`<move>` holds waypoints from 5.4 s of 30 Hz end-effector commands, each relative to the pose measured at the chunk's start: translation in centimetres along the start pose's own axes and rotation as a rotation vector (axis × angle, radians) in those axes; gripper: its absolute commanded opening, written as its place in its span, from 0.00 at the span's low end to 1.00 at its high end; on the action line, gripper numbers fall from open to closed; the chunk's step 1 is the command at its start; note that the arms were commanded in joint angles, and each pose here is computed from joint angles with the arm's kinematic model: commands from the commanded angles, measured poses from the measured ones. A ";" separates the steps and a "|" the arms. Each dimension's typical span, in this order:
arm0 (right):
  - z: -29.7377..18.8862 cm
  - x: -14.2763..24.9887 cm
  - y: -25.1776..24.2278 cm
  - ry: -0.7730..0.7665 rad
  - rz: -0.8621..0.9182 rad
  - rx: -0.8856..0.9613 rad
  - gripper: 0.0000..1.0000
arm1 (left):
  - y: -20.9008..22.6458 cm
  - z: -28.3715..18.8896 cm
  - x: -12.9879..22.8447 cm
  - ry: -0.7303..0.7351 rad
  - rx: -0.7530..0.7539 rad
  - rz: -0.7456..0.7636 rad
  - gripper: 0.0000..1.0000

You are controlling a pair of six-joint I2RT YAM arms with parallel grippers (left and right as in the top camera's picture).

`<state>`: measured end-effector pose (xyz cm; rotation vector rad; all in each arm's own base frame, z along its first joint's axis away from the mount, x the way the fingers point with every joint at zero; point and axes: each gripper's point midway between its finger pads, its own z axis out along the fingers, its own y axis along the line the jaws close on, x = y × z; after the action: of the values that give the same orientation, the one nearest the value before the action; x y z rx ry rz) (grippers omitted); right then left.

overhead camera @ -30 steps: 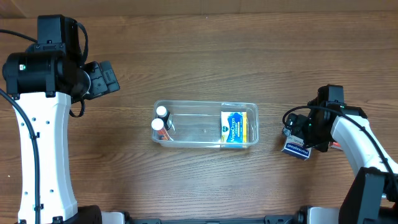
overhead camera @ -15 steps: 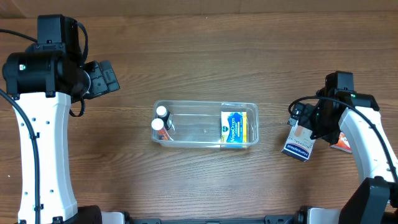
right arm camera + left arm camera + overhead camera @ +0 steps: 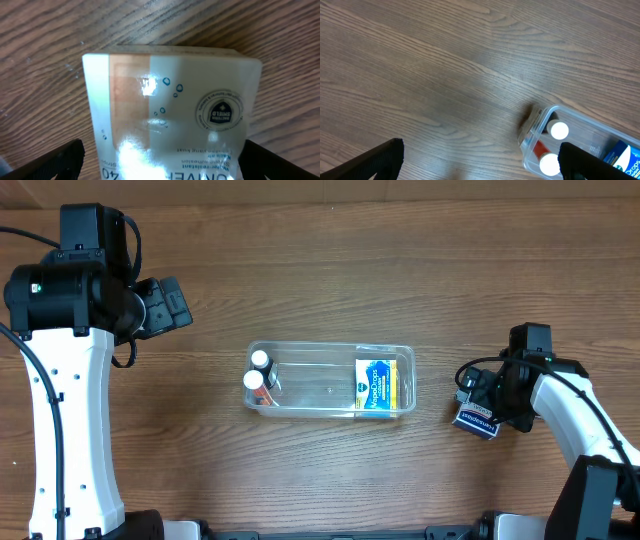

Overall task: Pack container
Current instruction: 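Grasp the white bandage box with the right gripper and lift, then carry the white box into the container beside the blue box, then release the white box and move the right gripper to the red box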

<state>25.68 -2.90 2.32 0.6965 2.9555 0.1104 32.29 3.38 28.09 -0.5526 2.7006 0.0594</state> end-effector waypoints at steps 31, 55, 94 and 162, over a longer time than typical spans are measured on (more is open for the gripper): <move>-7.1 -3.5 2.9 -0.057 0.004 -0.035 0.73 | 0.0 -0.1 -0.1 -0.001 0.008 0.017 1.00; -8.5 7.6 27.5 -0.097 -0.552 -0.257 0.73 | -0.1 -0.1 -0.1 0.000 0.011 0.017 1.00; -4.6 10.2 27.9 0.077 -0.566 -0.252 0.77 | -0.1 -0.1 -0.1 0.000 0.010 0.018 1.00; -3.0 -8.8 -12.4 0.029 0.154 0.165 1.00 | -0.2 -0.1 0.1 0.008 0.018 0.029 1.00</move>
<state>28.09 -17.46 5.21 0.9379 2.9690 -0.1177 32.12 3.18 28.00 -0.5259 2.7164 0.0510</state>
